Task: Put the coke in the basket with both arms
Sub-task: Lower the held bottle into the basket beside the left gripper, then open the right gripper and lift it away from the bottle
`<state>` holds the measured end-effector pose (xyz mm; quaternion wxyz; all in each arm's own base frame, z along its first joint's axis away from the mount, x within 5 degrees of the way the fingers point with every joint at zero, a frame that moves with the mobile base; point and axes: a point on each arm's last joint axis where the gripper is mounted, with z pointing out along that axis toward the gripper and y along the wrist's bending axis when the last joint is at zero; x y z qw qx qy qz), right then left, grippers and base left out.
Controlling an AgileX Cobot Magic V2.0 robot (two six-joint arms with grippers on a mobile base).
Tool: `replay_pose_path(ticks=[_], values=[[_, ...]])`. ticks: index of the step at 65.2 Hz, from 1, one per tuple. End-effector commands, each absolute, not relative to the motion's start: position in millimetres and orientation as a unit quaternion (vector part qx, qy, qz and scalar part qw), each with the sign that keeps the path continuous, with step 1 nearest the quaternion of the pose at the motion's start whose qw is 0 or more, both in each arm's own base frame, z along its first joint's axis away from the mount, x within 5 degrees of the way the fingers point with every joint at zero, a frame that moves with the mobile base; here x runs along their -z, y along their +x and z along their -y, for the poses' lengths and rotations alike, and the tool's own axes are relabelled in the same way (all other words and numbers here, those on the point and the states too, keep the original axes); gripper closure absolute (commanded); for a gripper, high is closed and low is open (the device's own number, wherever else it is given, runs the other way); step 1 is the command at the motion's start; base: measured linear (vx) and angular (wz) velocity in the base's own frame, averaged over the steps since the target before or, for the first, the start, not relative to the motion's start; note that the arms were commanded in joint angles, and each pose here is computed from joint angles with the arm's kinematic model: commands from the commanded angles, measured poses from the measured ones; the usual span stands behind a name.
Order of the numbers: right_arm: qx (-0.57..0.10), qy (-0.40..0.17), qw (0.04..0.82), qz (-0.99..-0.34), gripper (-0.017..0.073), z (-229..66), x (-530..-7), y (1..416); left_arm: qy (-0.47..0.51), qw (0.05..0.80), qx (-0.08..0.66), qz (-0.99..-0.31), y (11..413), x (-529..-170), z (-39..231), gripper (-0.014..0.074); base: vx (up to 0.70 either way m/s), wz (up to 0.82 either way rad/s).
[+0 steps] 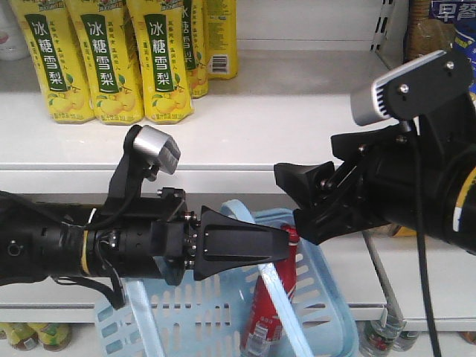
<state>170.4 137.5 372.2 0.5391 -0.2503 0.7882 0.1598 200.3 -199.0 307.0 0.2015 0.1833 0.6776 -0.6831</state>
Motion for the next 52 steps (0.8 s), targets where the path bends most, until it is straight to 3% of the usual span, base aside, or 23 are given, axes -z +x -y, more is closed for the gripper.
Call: replay_pose_path(ticks=[1,9,18,32,52], values=[[-0.167,-0.251,0.6,-0.741,0.007,-126.6,-401.4,159.1,0.225,0.192,0.778,-0.554,181.6,-350.3,192.8,0.06,0.0,0.0],[-0.151,-0.241,0.603,-0.745,0.0251,-107.2,-409.4,142.6,0.225,0.192,0.778,-0.554,181.6,-350.3,192.8,0.06,0.0,0.0],[-0.118,-0.222,0.577,-0.777,0.0578,-78.5,-408.9,120.0,0.225,0.192,0.778,-0.554,181.6,-350.3,192.8,0.06,0.0,0.0],[-0.108,-0.23,0.583,-0.772,0.0564,-50.9,-363.2,90.1,0.225,0.192,0.778,-0.554,181.6,-350.3,192.8,0.06,0.0,0.0],[-0.075,-0.185,0.6,-0.775,0.0564,-22.5,-297.0,72.9,0.225,0.192,0.778,-0.554,181.6,-350.3,192.8,0.06,0.0,0.0]])
